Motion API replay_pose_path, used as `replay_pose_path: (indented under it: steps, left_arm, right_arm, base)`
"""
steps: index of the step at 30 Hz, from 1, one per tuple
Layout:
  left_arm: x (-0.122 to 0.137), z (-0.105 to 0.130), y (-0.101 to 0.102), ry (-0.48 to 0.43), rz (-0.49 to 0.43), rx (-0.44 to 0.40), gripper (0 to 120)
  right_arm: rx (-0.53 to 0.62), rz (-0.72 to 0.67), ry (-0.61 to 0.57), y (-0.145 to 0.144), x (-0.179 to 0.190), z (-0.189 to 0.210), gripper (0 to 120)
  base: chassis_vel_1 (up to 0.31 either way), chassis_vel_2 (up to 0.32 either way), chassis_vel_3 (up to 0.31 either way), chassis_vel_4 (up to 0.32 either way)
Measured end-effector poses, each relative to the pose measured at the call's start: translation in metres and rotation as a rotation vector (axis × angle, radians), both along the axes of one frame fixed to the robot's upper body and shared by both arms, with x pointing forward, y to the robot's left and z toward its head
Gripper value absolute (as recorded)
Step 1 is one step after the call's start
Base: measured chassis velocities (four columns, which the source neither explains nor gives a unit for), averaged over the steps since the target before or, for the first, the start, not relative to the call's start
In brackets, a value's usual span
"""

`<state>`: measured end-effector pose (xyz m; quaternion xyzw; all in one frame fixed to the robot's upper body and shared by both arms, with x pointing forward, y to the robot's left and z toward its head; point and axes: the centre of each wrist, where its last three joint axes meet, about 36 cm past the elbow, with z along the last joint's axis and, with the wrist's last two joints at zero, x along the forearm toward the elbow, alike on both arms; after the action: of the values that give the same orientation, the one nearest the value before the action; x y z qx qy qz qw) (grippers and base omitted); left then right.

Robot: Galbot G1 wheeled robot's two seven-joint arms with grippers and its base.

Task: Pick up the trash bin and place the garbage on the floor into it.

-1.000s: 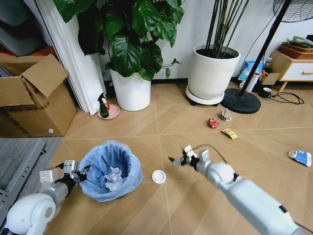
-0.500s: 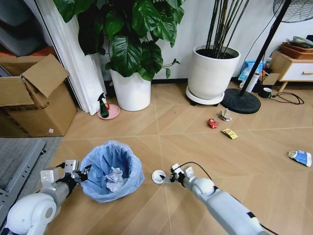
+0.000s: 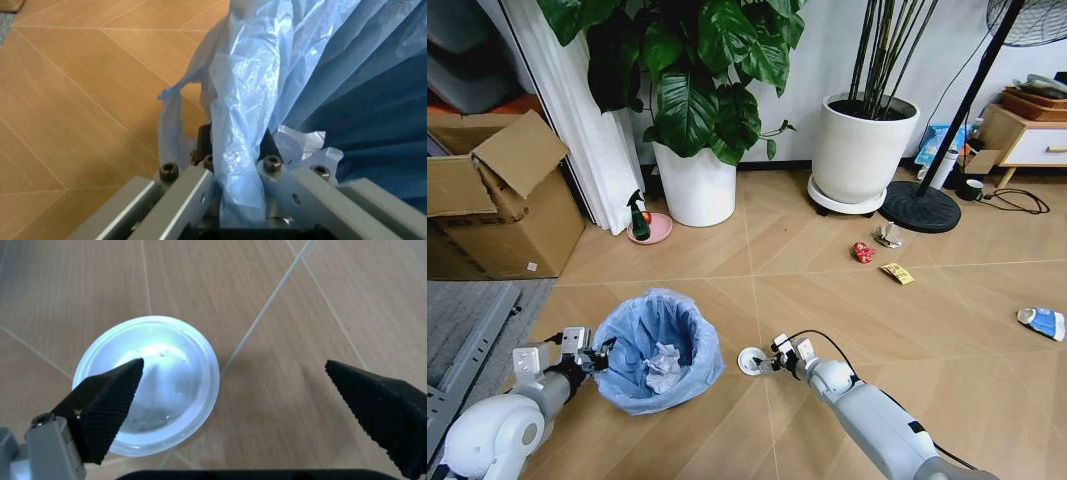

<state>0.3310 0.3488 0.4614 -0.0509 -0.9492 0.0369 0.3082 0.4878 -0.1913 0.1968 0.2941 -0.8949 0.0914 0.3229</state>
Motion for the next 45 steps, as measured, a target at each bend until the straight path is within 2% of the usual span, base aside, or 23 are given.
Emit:
replay_pose_path:
  steps: [17,30,35,36,41,42,45]
  left_arm:
    - [0.0,-0.001,0.0,0.001,-0.003,0.002,0]
    - [0.001,-0.001,0.0,-0.001,-0.003,0.002,0]
    - [0.002,-0.002,-0.001,-0.001,-0.008,-0.001,0]
    - [0.002,-0.002,-0.001,-0.001,-0.008,-0.001,0]
    - [0.003,-0.001,-0.001,-0.002,-0.011,0.0,0]
    - [0.003,-0.001,-0.001,-0.002,-0.011,0.0,0]
    - [0.003,-0.002,-0.001,-0.001,-0.012,-0.002,0]
  right_arm:
    - [-0.038,0.023,0.004,0.012,0.018,-0.009,97]
    - [-0.045,0.04,0.023,0.023,0.016,-0.017,84]
    - [-0.041,0.036,0.025,0.024,0.016,-0.018,62]
    - [-0.041,0.036,0.025,0.024,0.016,-0.018,62]
    - [-0.043,0.033,0.026,0.023,0.014,-0.02,42]
    - [-0.043,0.033,0.026,0.023,0.014,-0.02,42]
    - [-0.045,0.03,0.027,0.021,0.012,-0.021,27]
  base:
    - [0.0,0.0,0.0,0.0]
    - [0.0,0.0,0.0,0.0]
    - [0.0,0.0,0.0,0.0]
    - [0.0,0.0,0.0,0.0]
    - [0.0,0.0,0.0,0.0]
    - [0.0,0.0,0.0,0.0]
    - [0.0,0.0,0.0,0.0]
